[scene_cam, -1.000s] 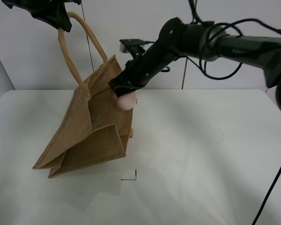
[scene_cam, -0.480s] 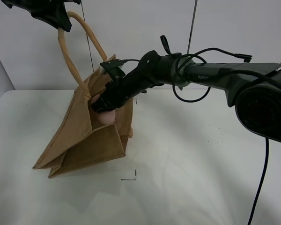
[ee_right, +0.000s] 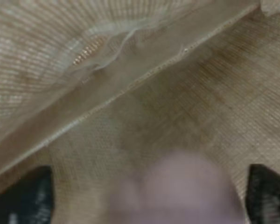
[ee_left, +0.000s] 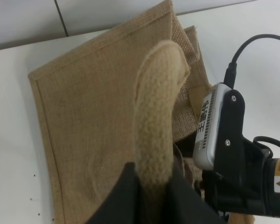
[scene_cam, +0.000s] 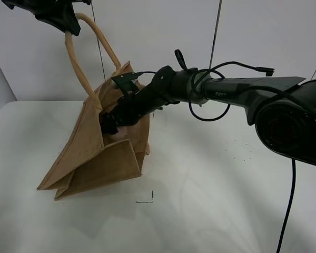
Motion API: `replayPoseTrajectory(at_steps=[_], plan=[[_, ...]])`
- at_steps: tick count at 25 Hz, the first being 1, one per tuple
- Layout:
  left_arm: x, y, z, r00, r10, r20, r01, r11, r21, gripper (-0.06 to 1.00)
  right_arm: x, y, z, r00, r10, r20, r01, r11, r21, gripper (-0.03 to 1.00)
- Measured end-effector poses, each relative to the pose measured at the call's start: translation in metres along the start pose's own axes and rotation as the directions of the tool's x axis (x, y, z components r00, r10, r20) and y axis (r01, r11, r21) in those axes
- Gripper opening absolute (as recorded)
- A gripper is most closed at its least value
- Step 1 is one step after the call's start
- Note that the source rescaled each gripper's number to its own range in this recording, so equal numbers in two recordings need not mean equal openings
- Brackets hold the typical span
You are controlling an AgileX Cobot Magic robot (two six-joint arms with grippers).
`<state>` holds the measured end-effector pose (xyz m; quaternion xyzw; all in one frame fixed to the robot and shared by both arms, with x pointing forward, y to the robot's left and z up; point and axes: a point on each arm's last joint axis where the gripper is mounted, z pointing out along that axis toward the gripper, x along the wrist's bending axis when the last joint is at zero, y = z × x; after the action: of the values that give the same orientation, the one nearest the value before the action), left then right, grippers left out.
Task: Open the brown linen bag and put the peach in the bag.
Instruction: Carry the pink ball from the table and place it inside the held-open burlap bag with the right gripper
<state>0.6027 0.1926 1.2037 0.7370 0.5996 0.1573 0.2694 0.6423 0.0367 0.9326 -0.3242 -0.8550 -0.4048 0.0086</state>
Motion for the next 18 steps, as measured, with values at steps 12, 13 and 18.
replayPoseTrajectory(at_steps=[12, 13, 18], plan=[[0.000, 0.000, 0.000, 1.000, 0.000, 0.000, 0.000, 1.000, 0.000, 0.00, 0.001, 0.013, -0.069, 0.993, 0.021, 0.117, -0.045, 0.978, 0.205, 1.00], [0.000, 0.000, 0.000, 1.000, 0.000, 0.000, 0.000, 1.000, 0.000, 0.00, 0.000, 0.016, -0.081, 0.990, 0.025, 0.142, -0.057, 0.973, 0.222, 1.00], [0.000, 0.000, 0.000, 1.000, 0.000, 0.000, 0.000, 1.000, 0.000, 0.00, -0.018, 0.011, -0.120, 0.950, 0.126, 0.286, -0.217, 0.924, 0.313, 1.00]])
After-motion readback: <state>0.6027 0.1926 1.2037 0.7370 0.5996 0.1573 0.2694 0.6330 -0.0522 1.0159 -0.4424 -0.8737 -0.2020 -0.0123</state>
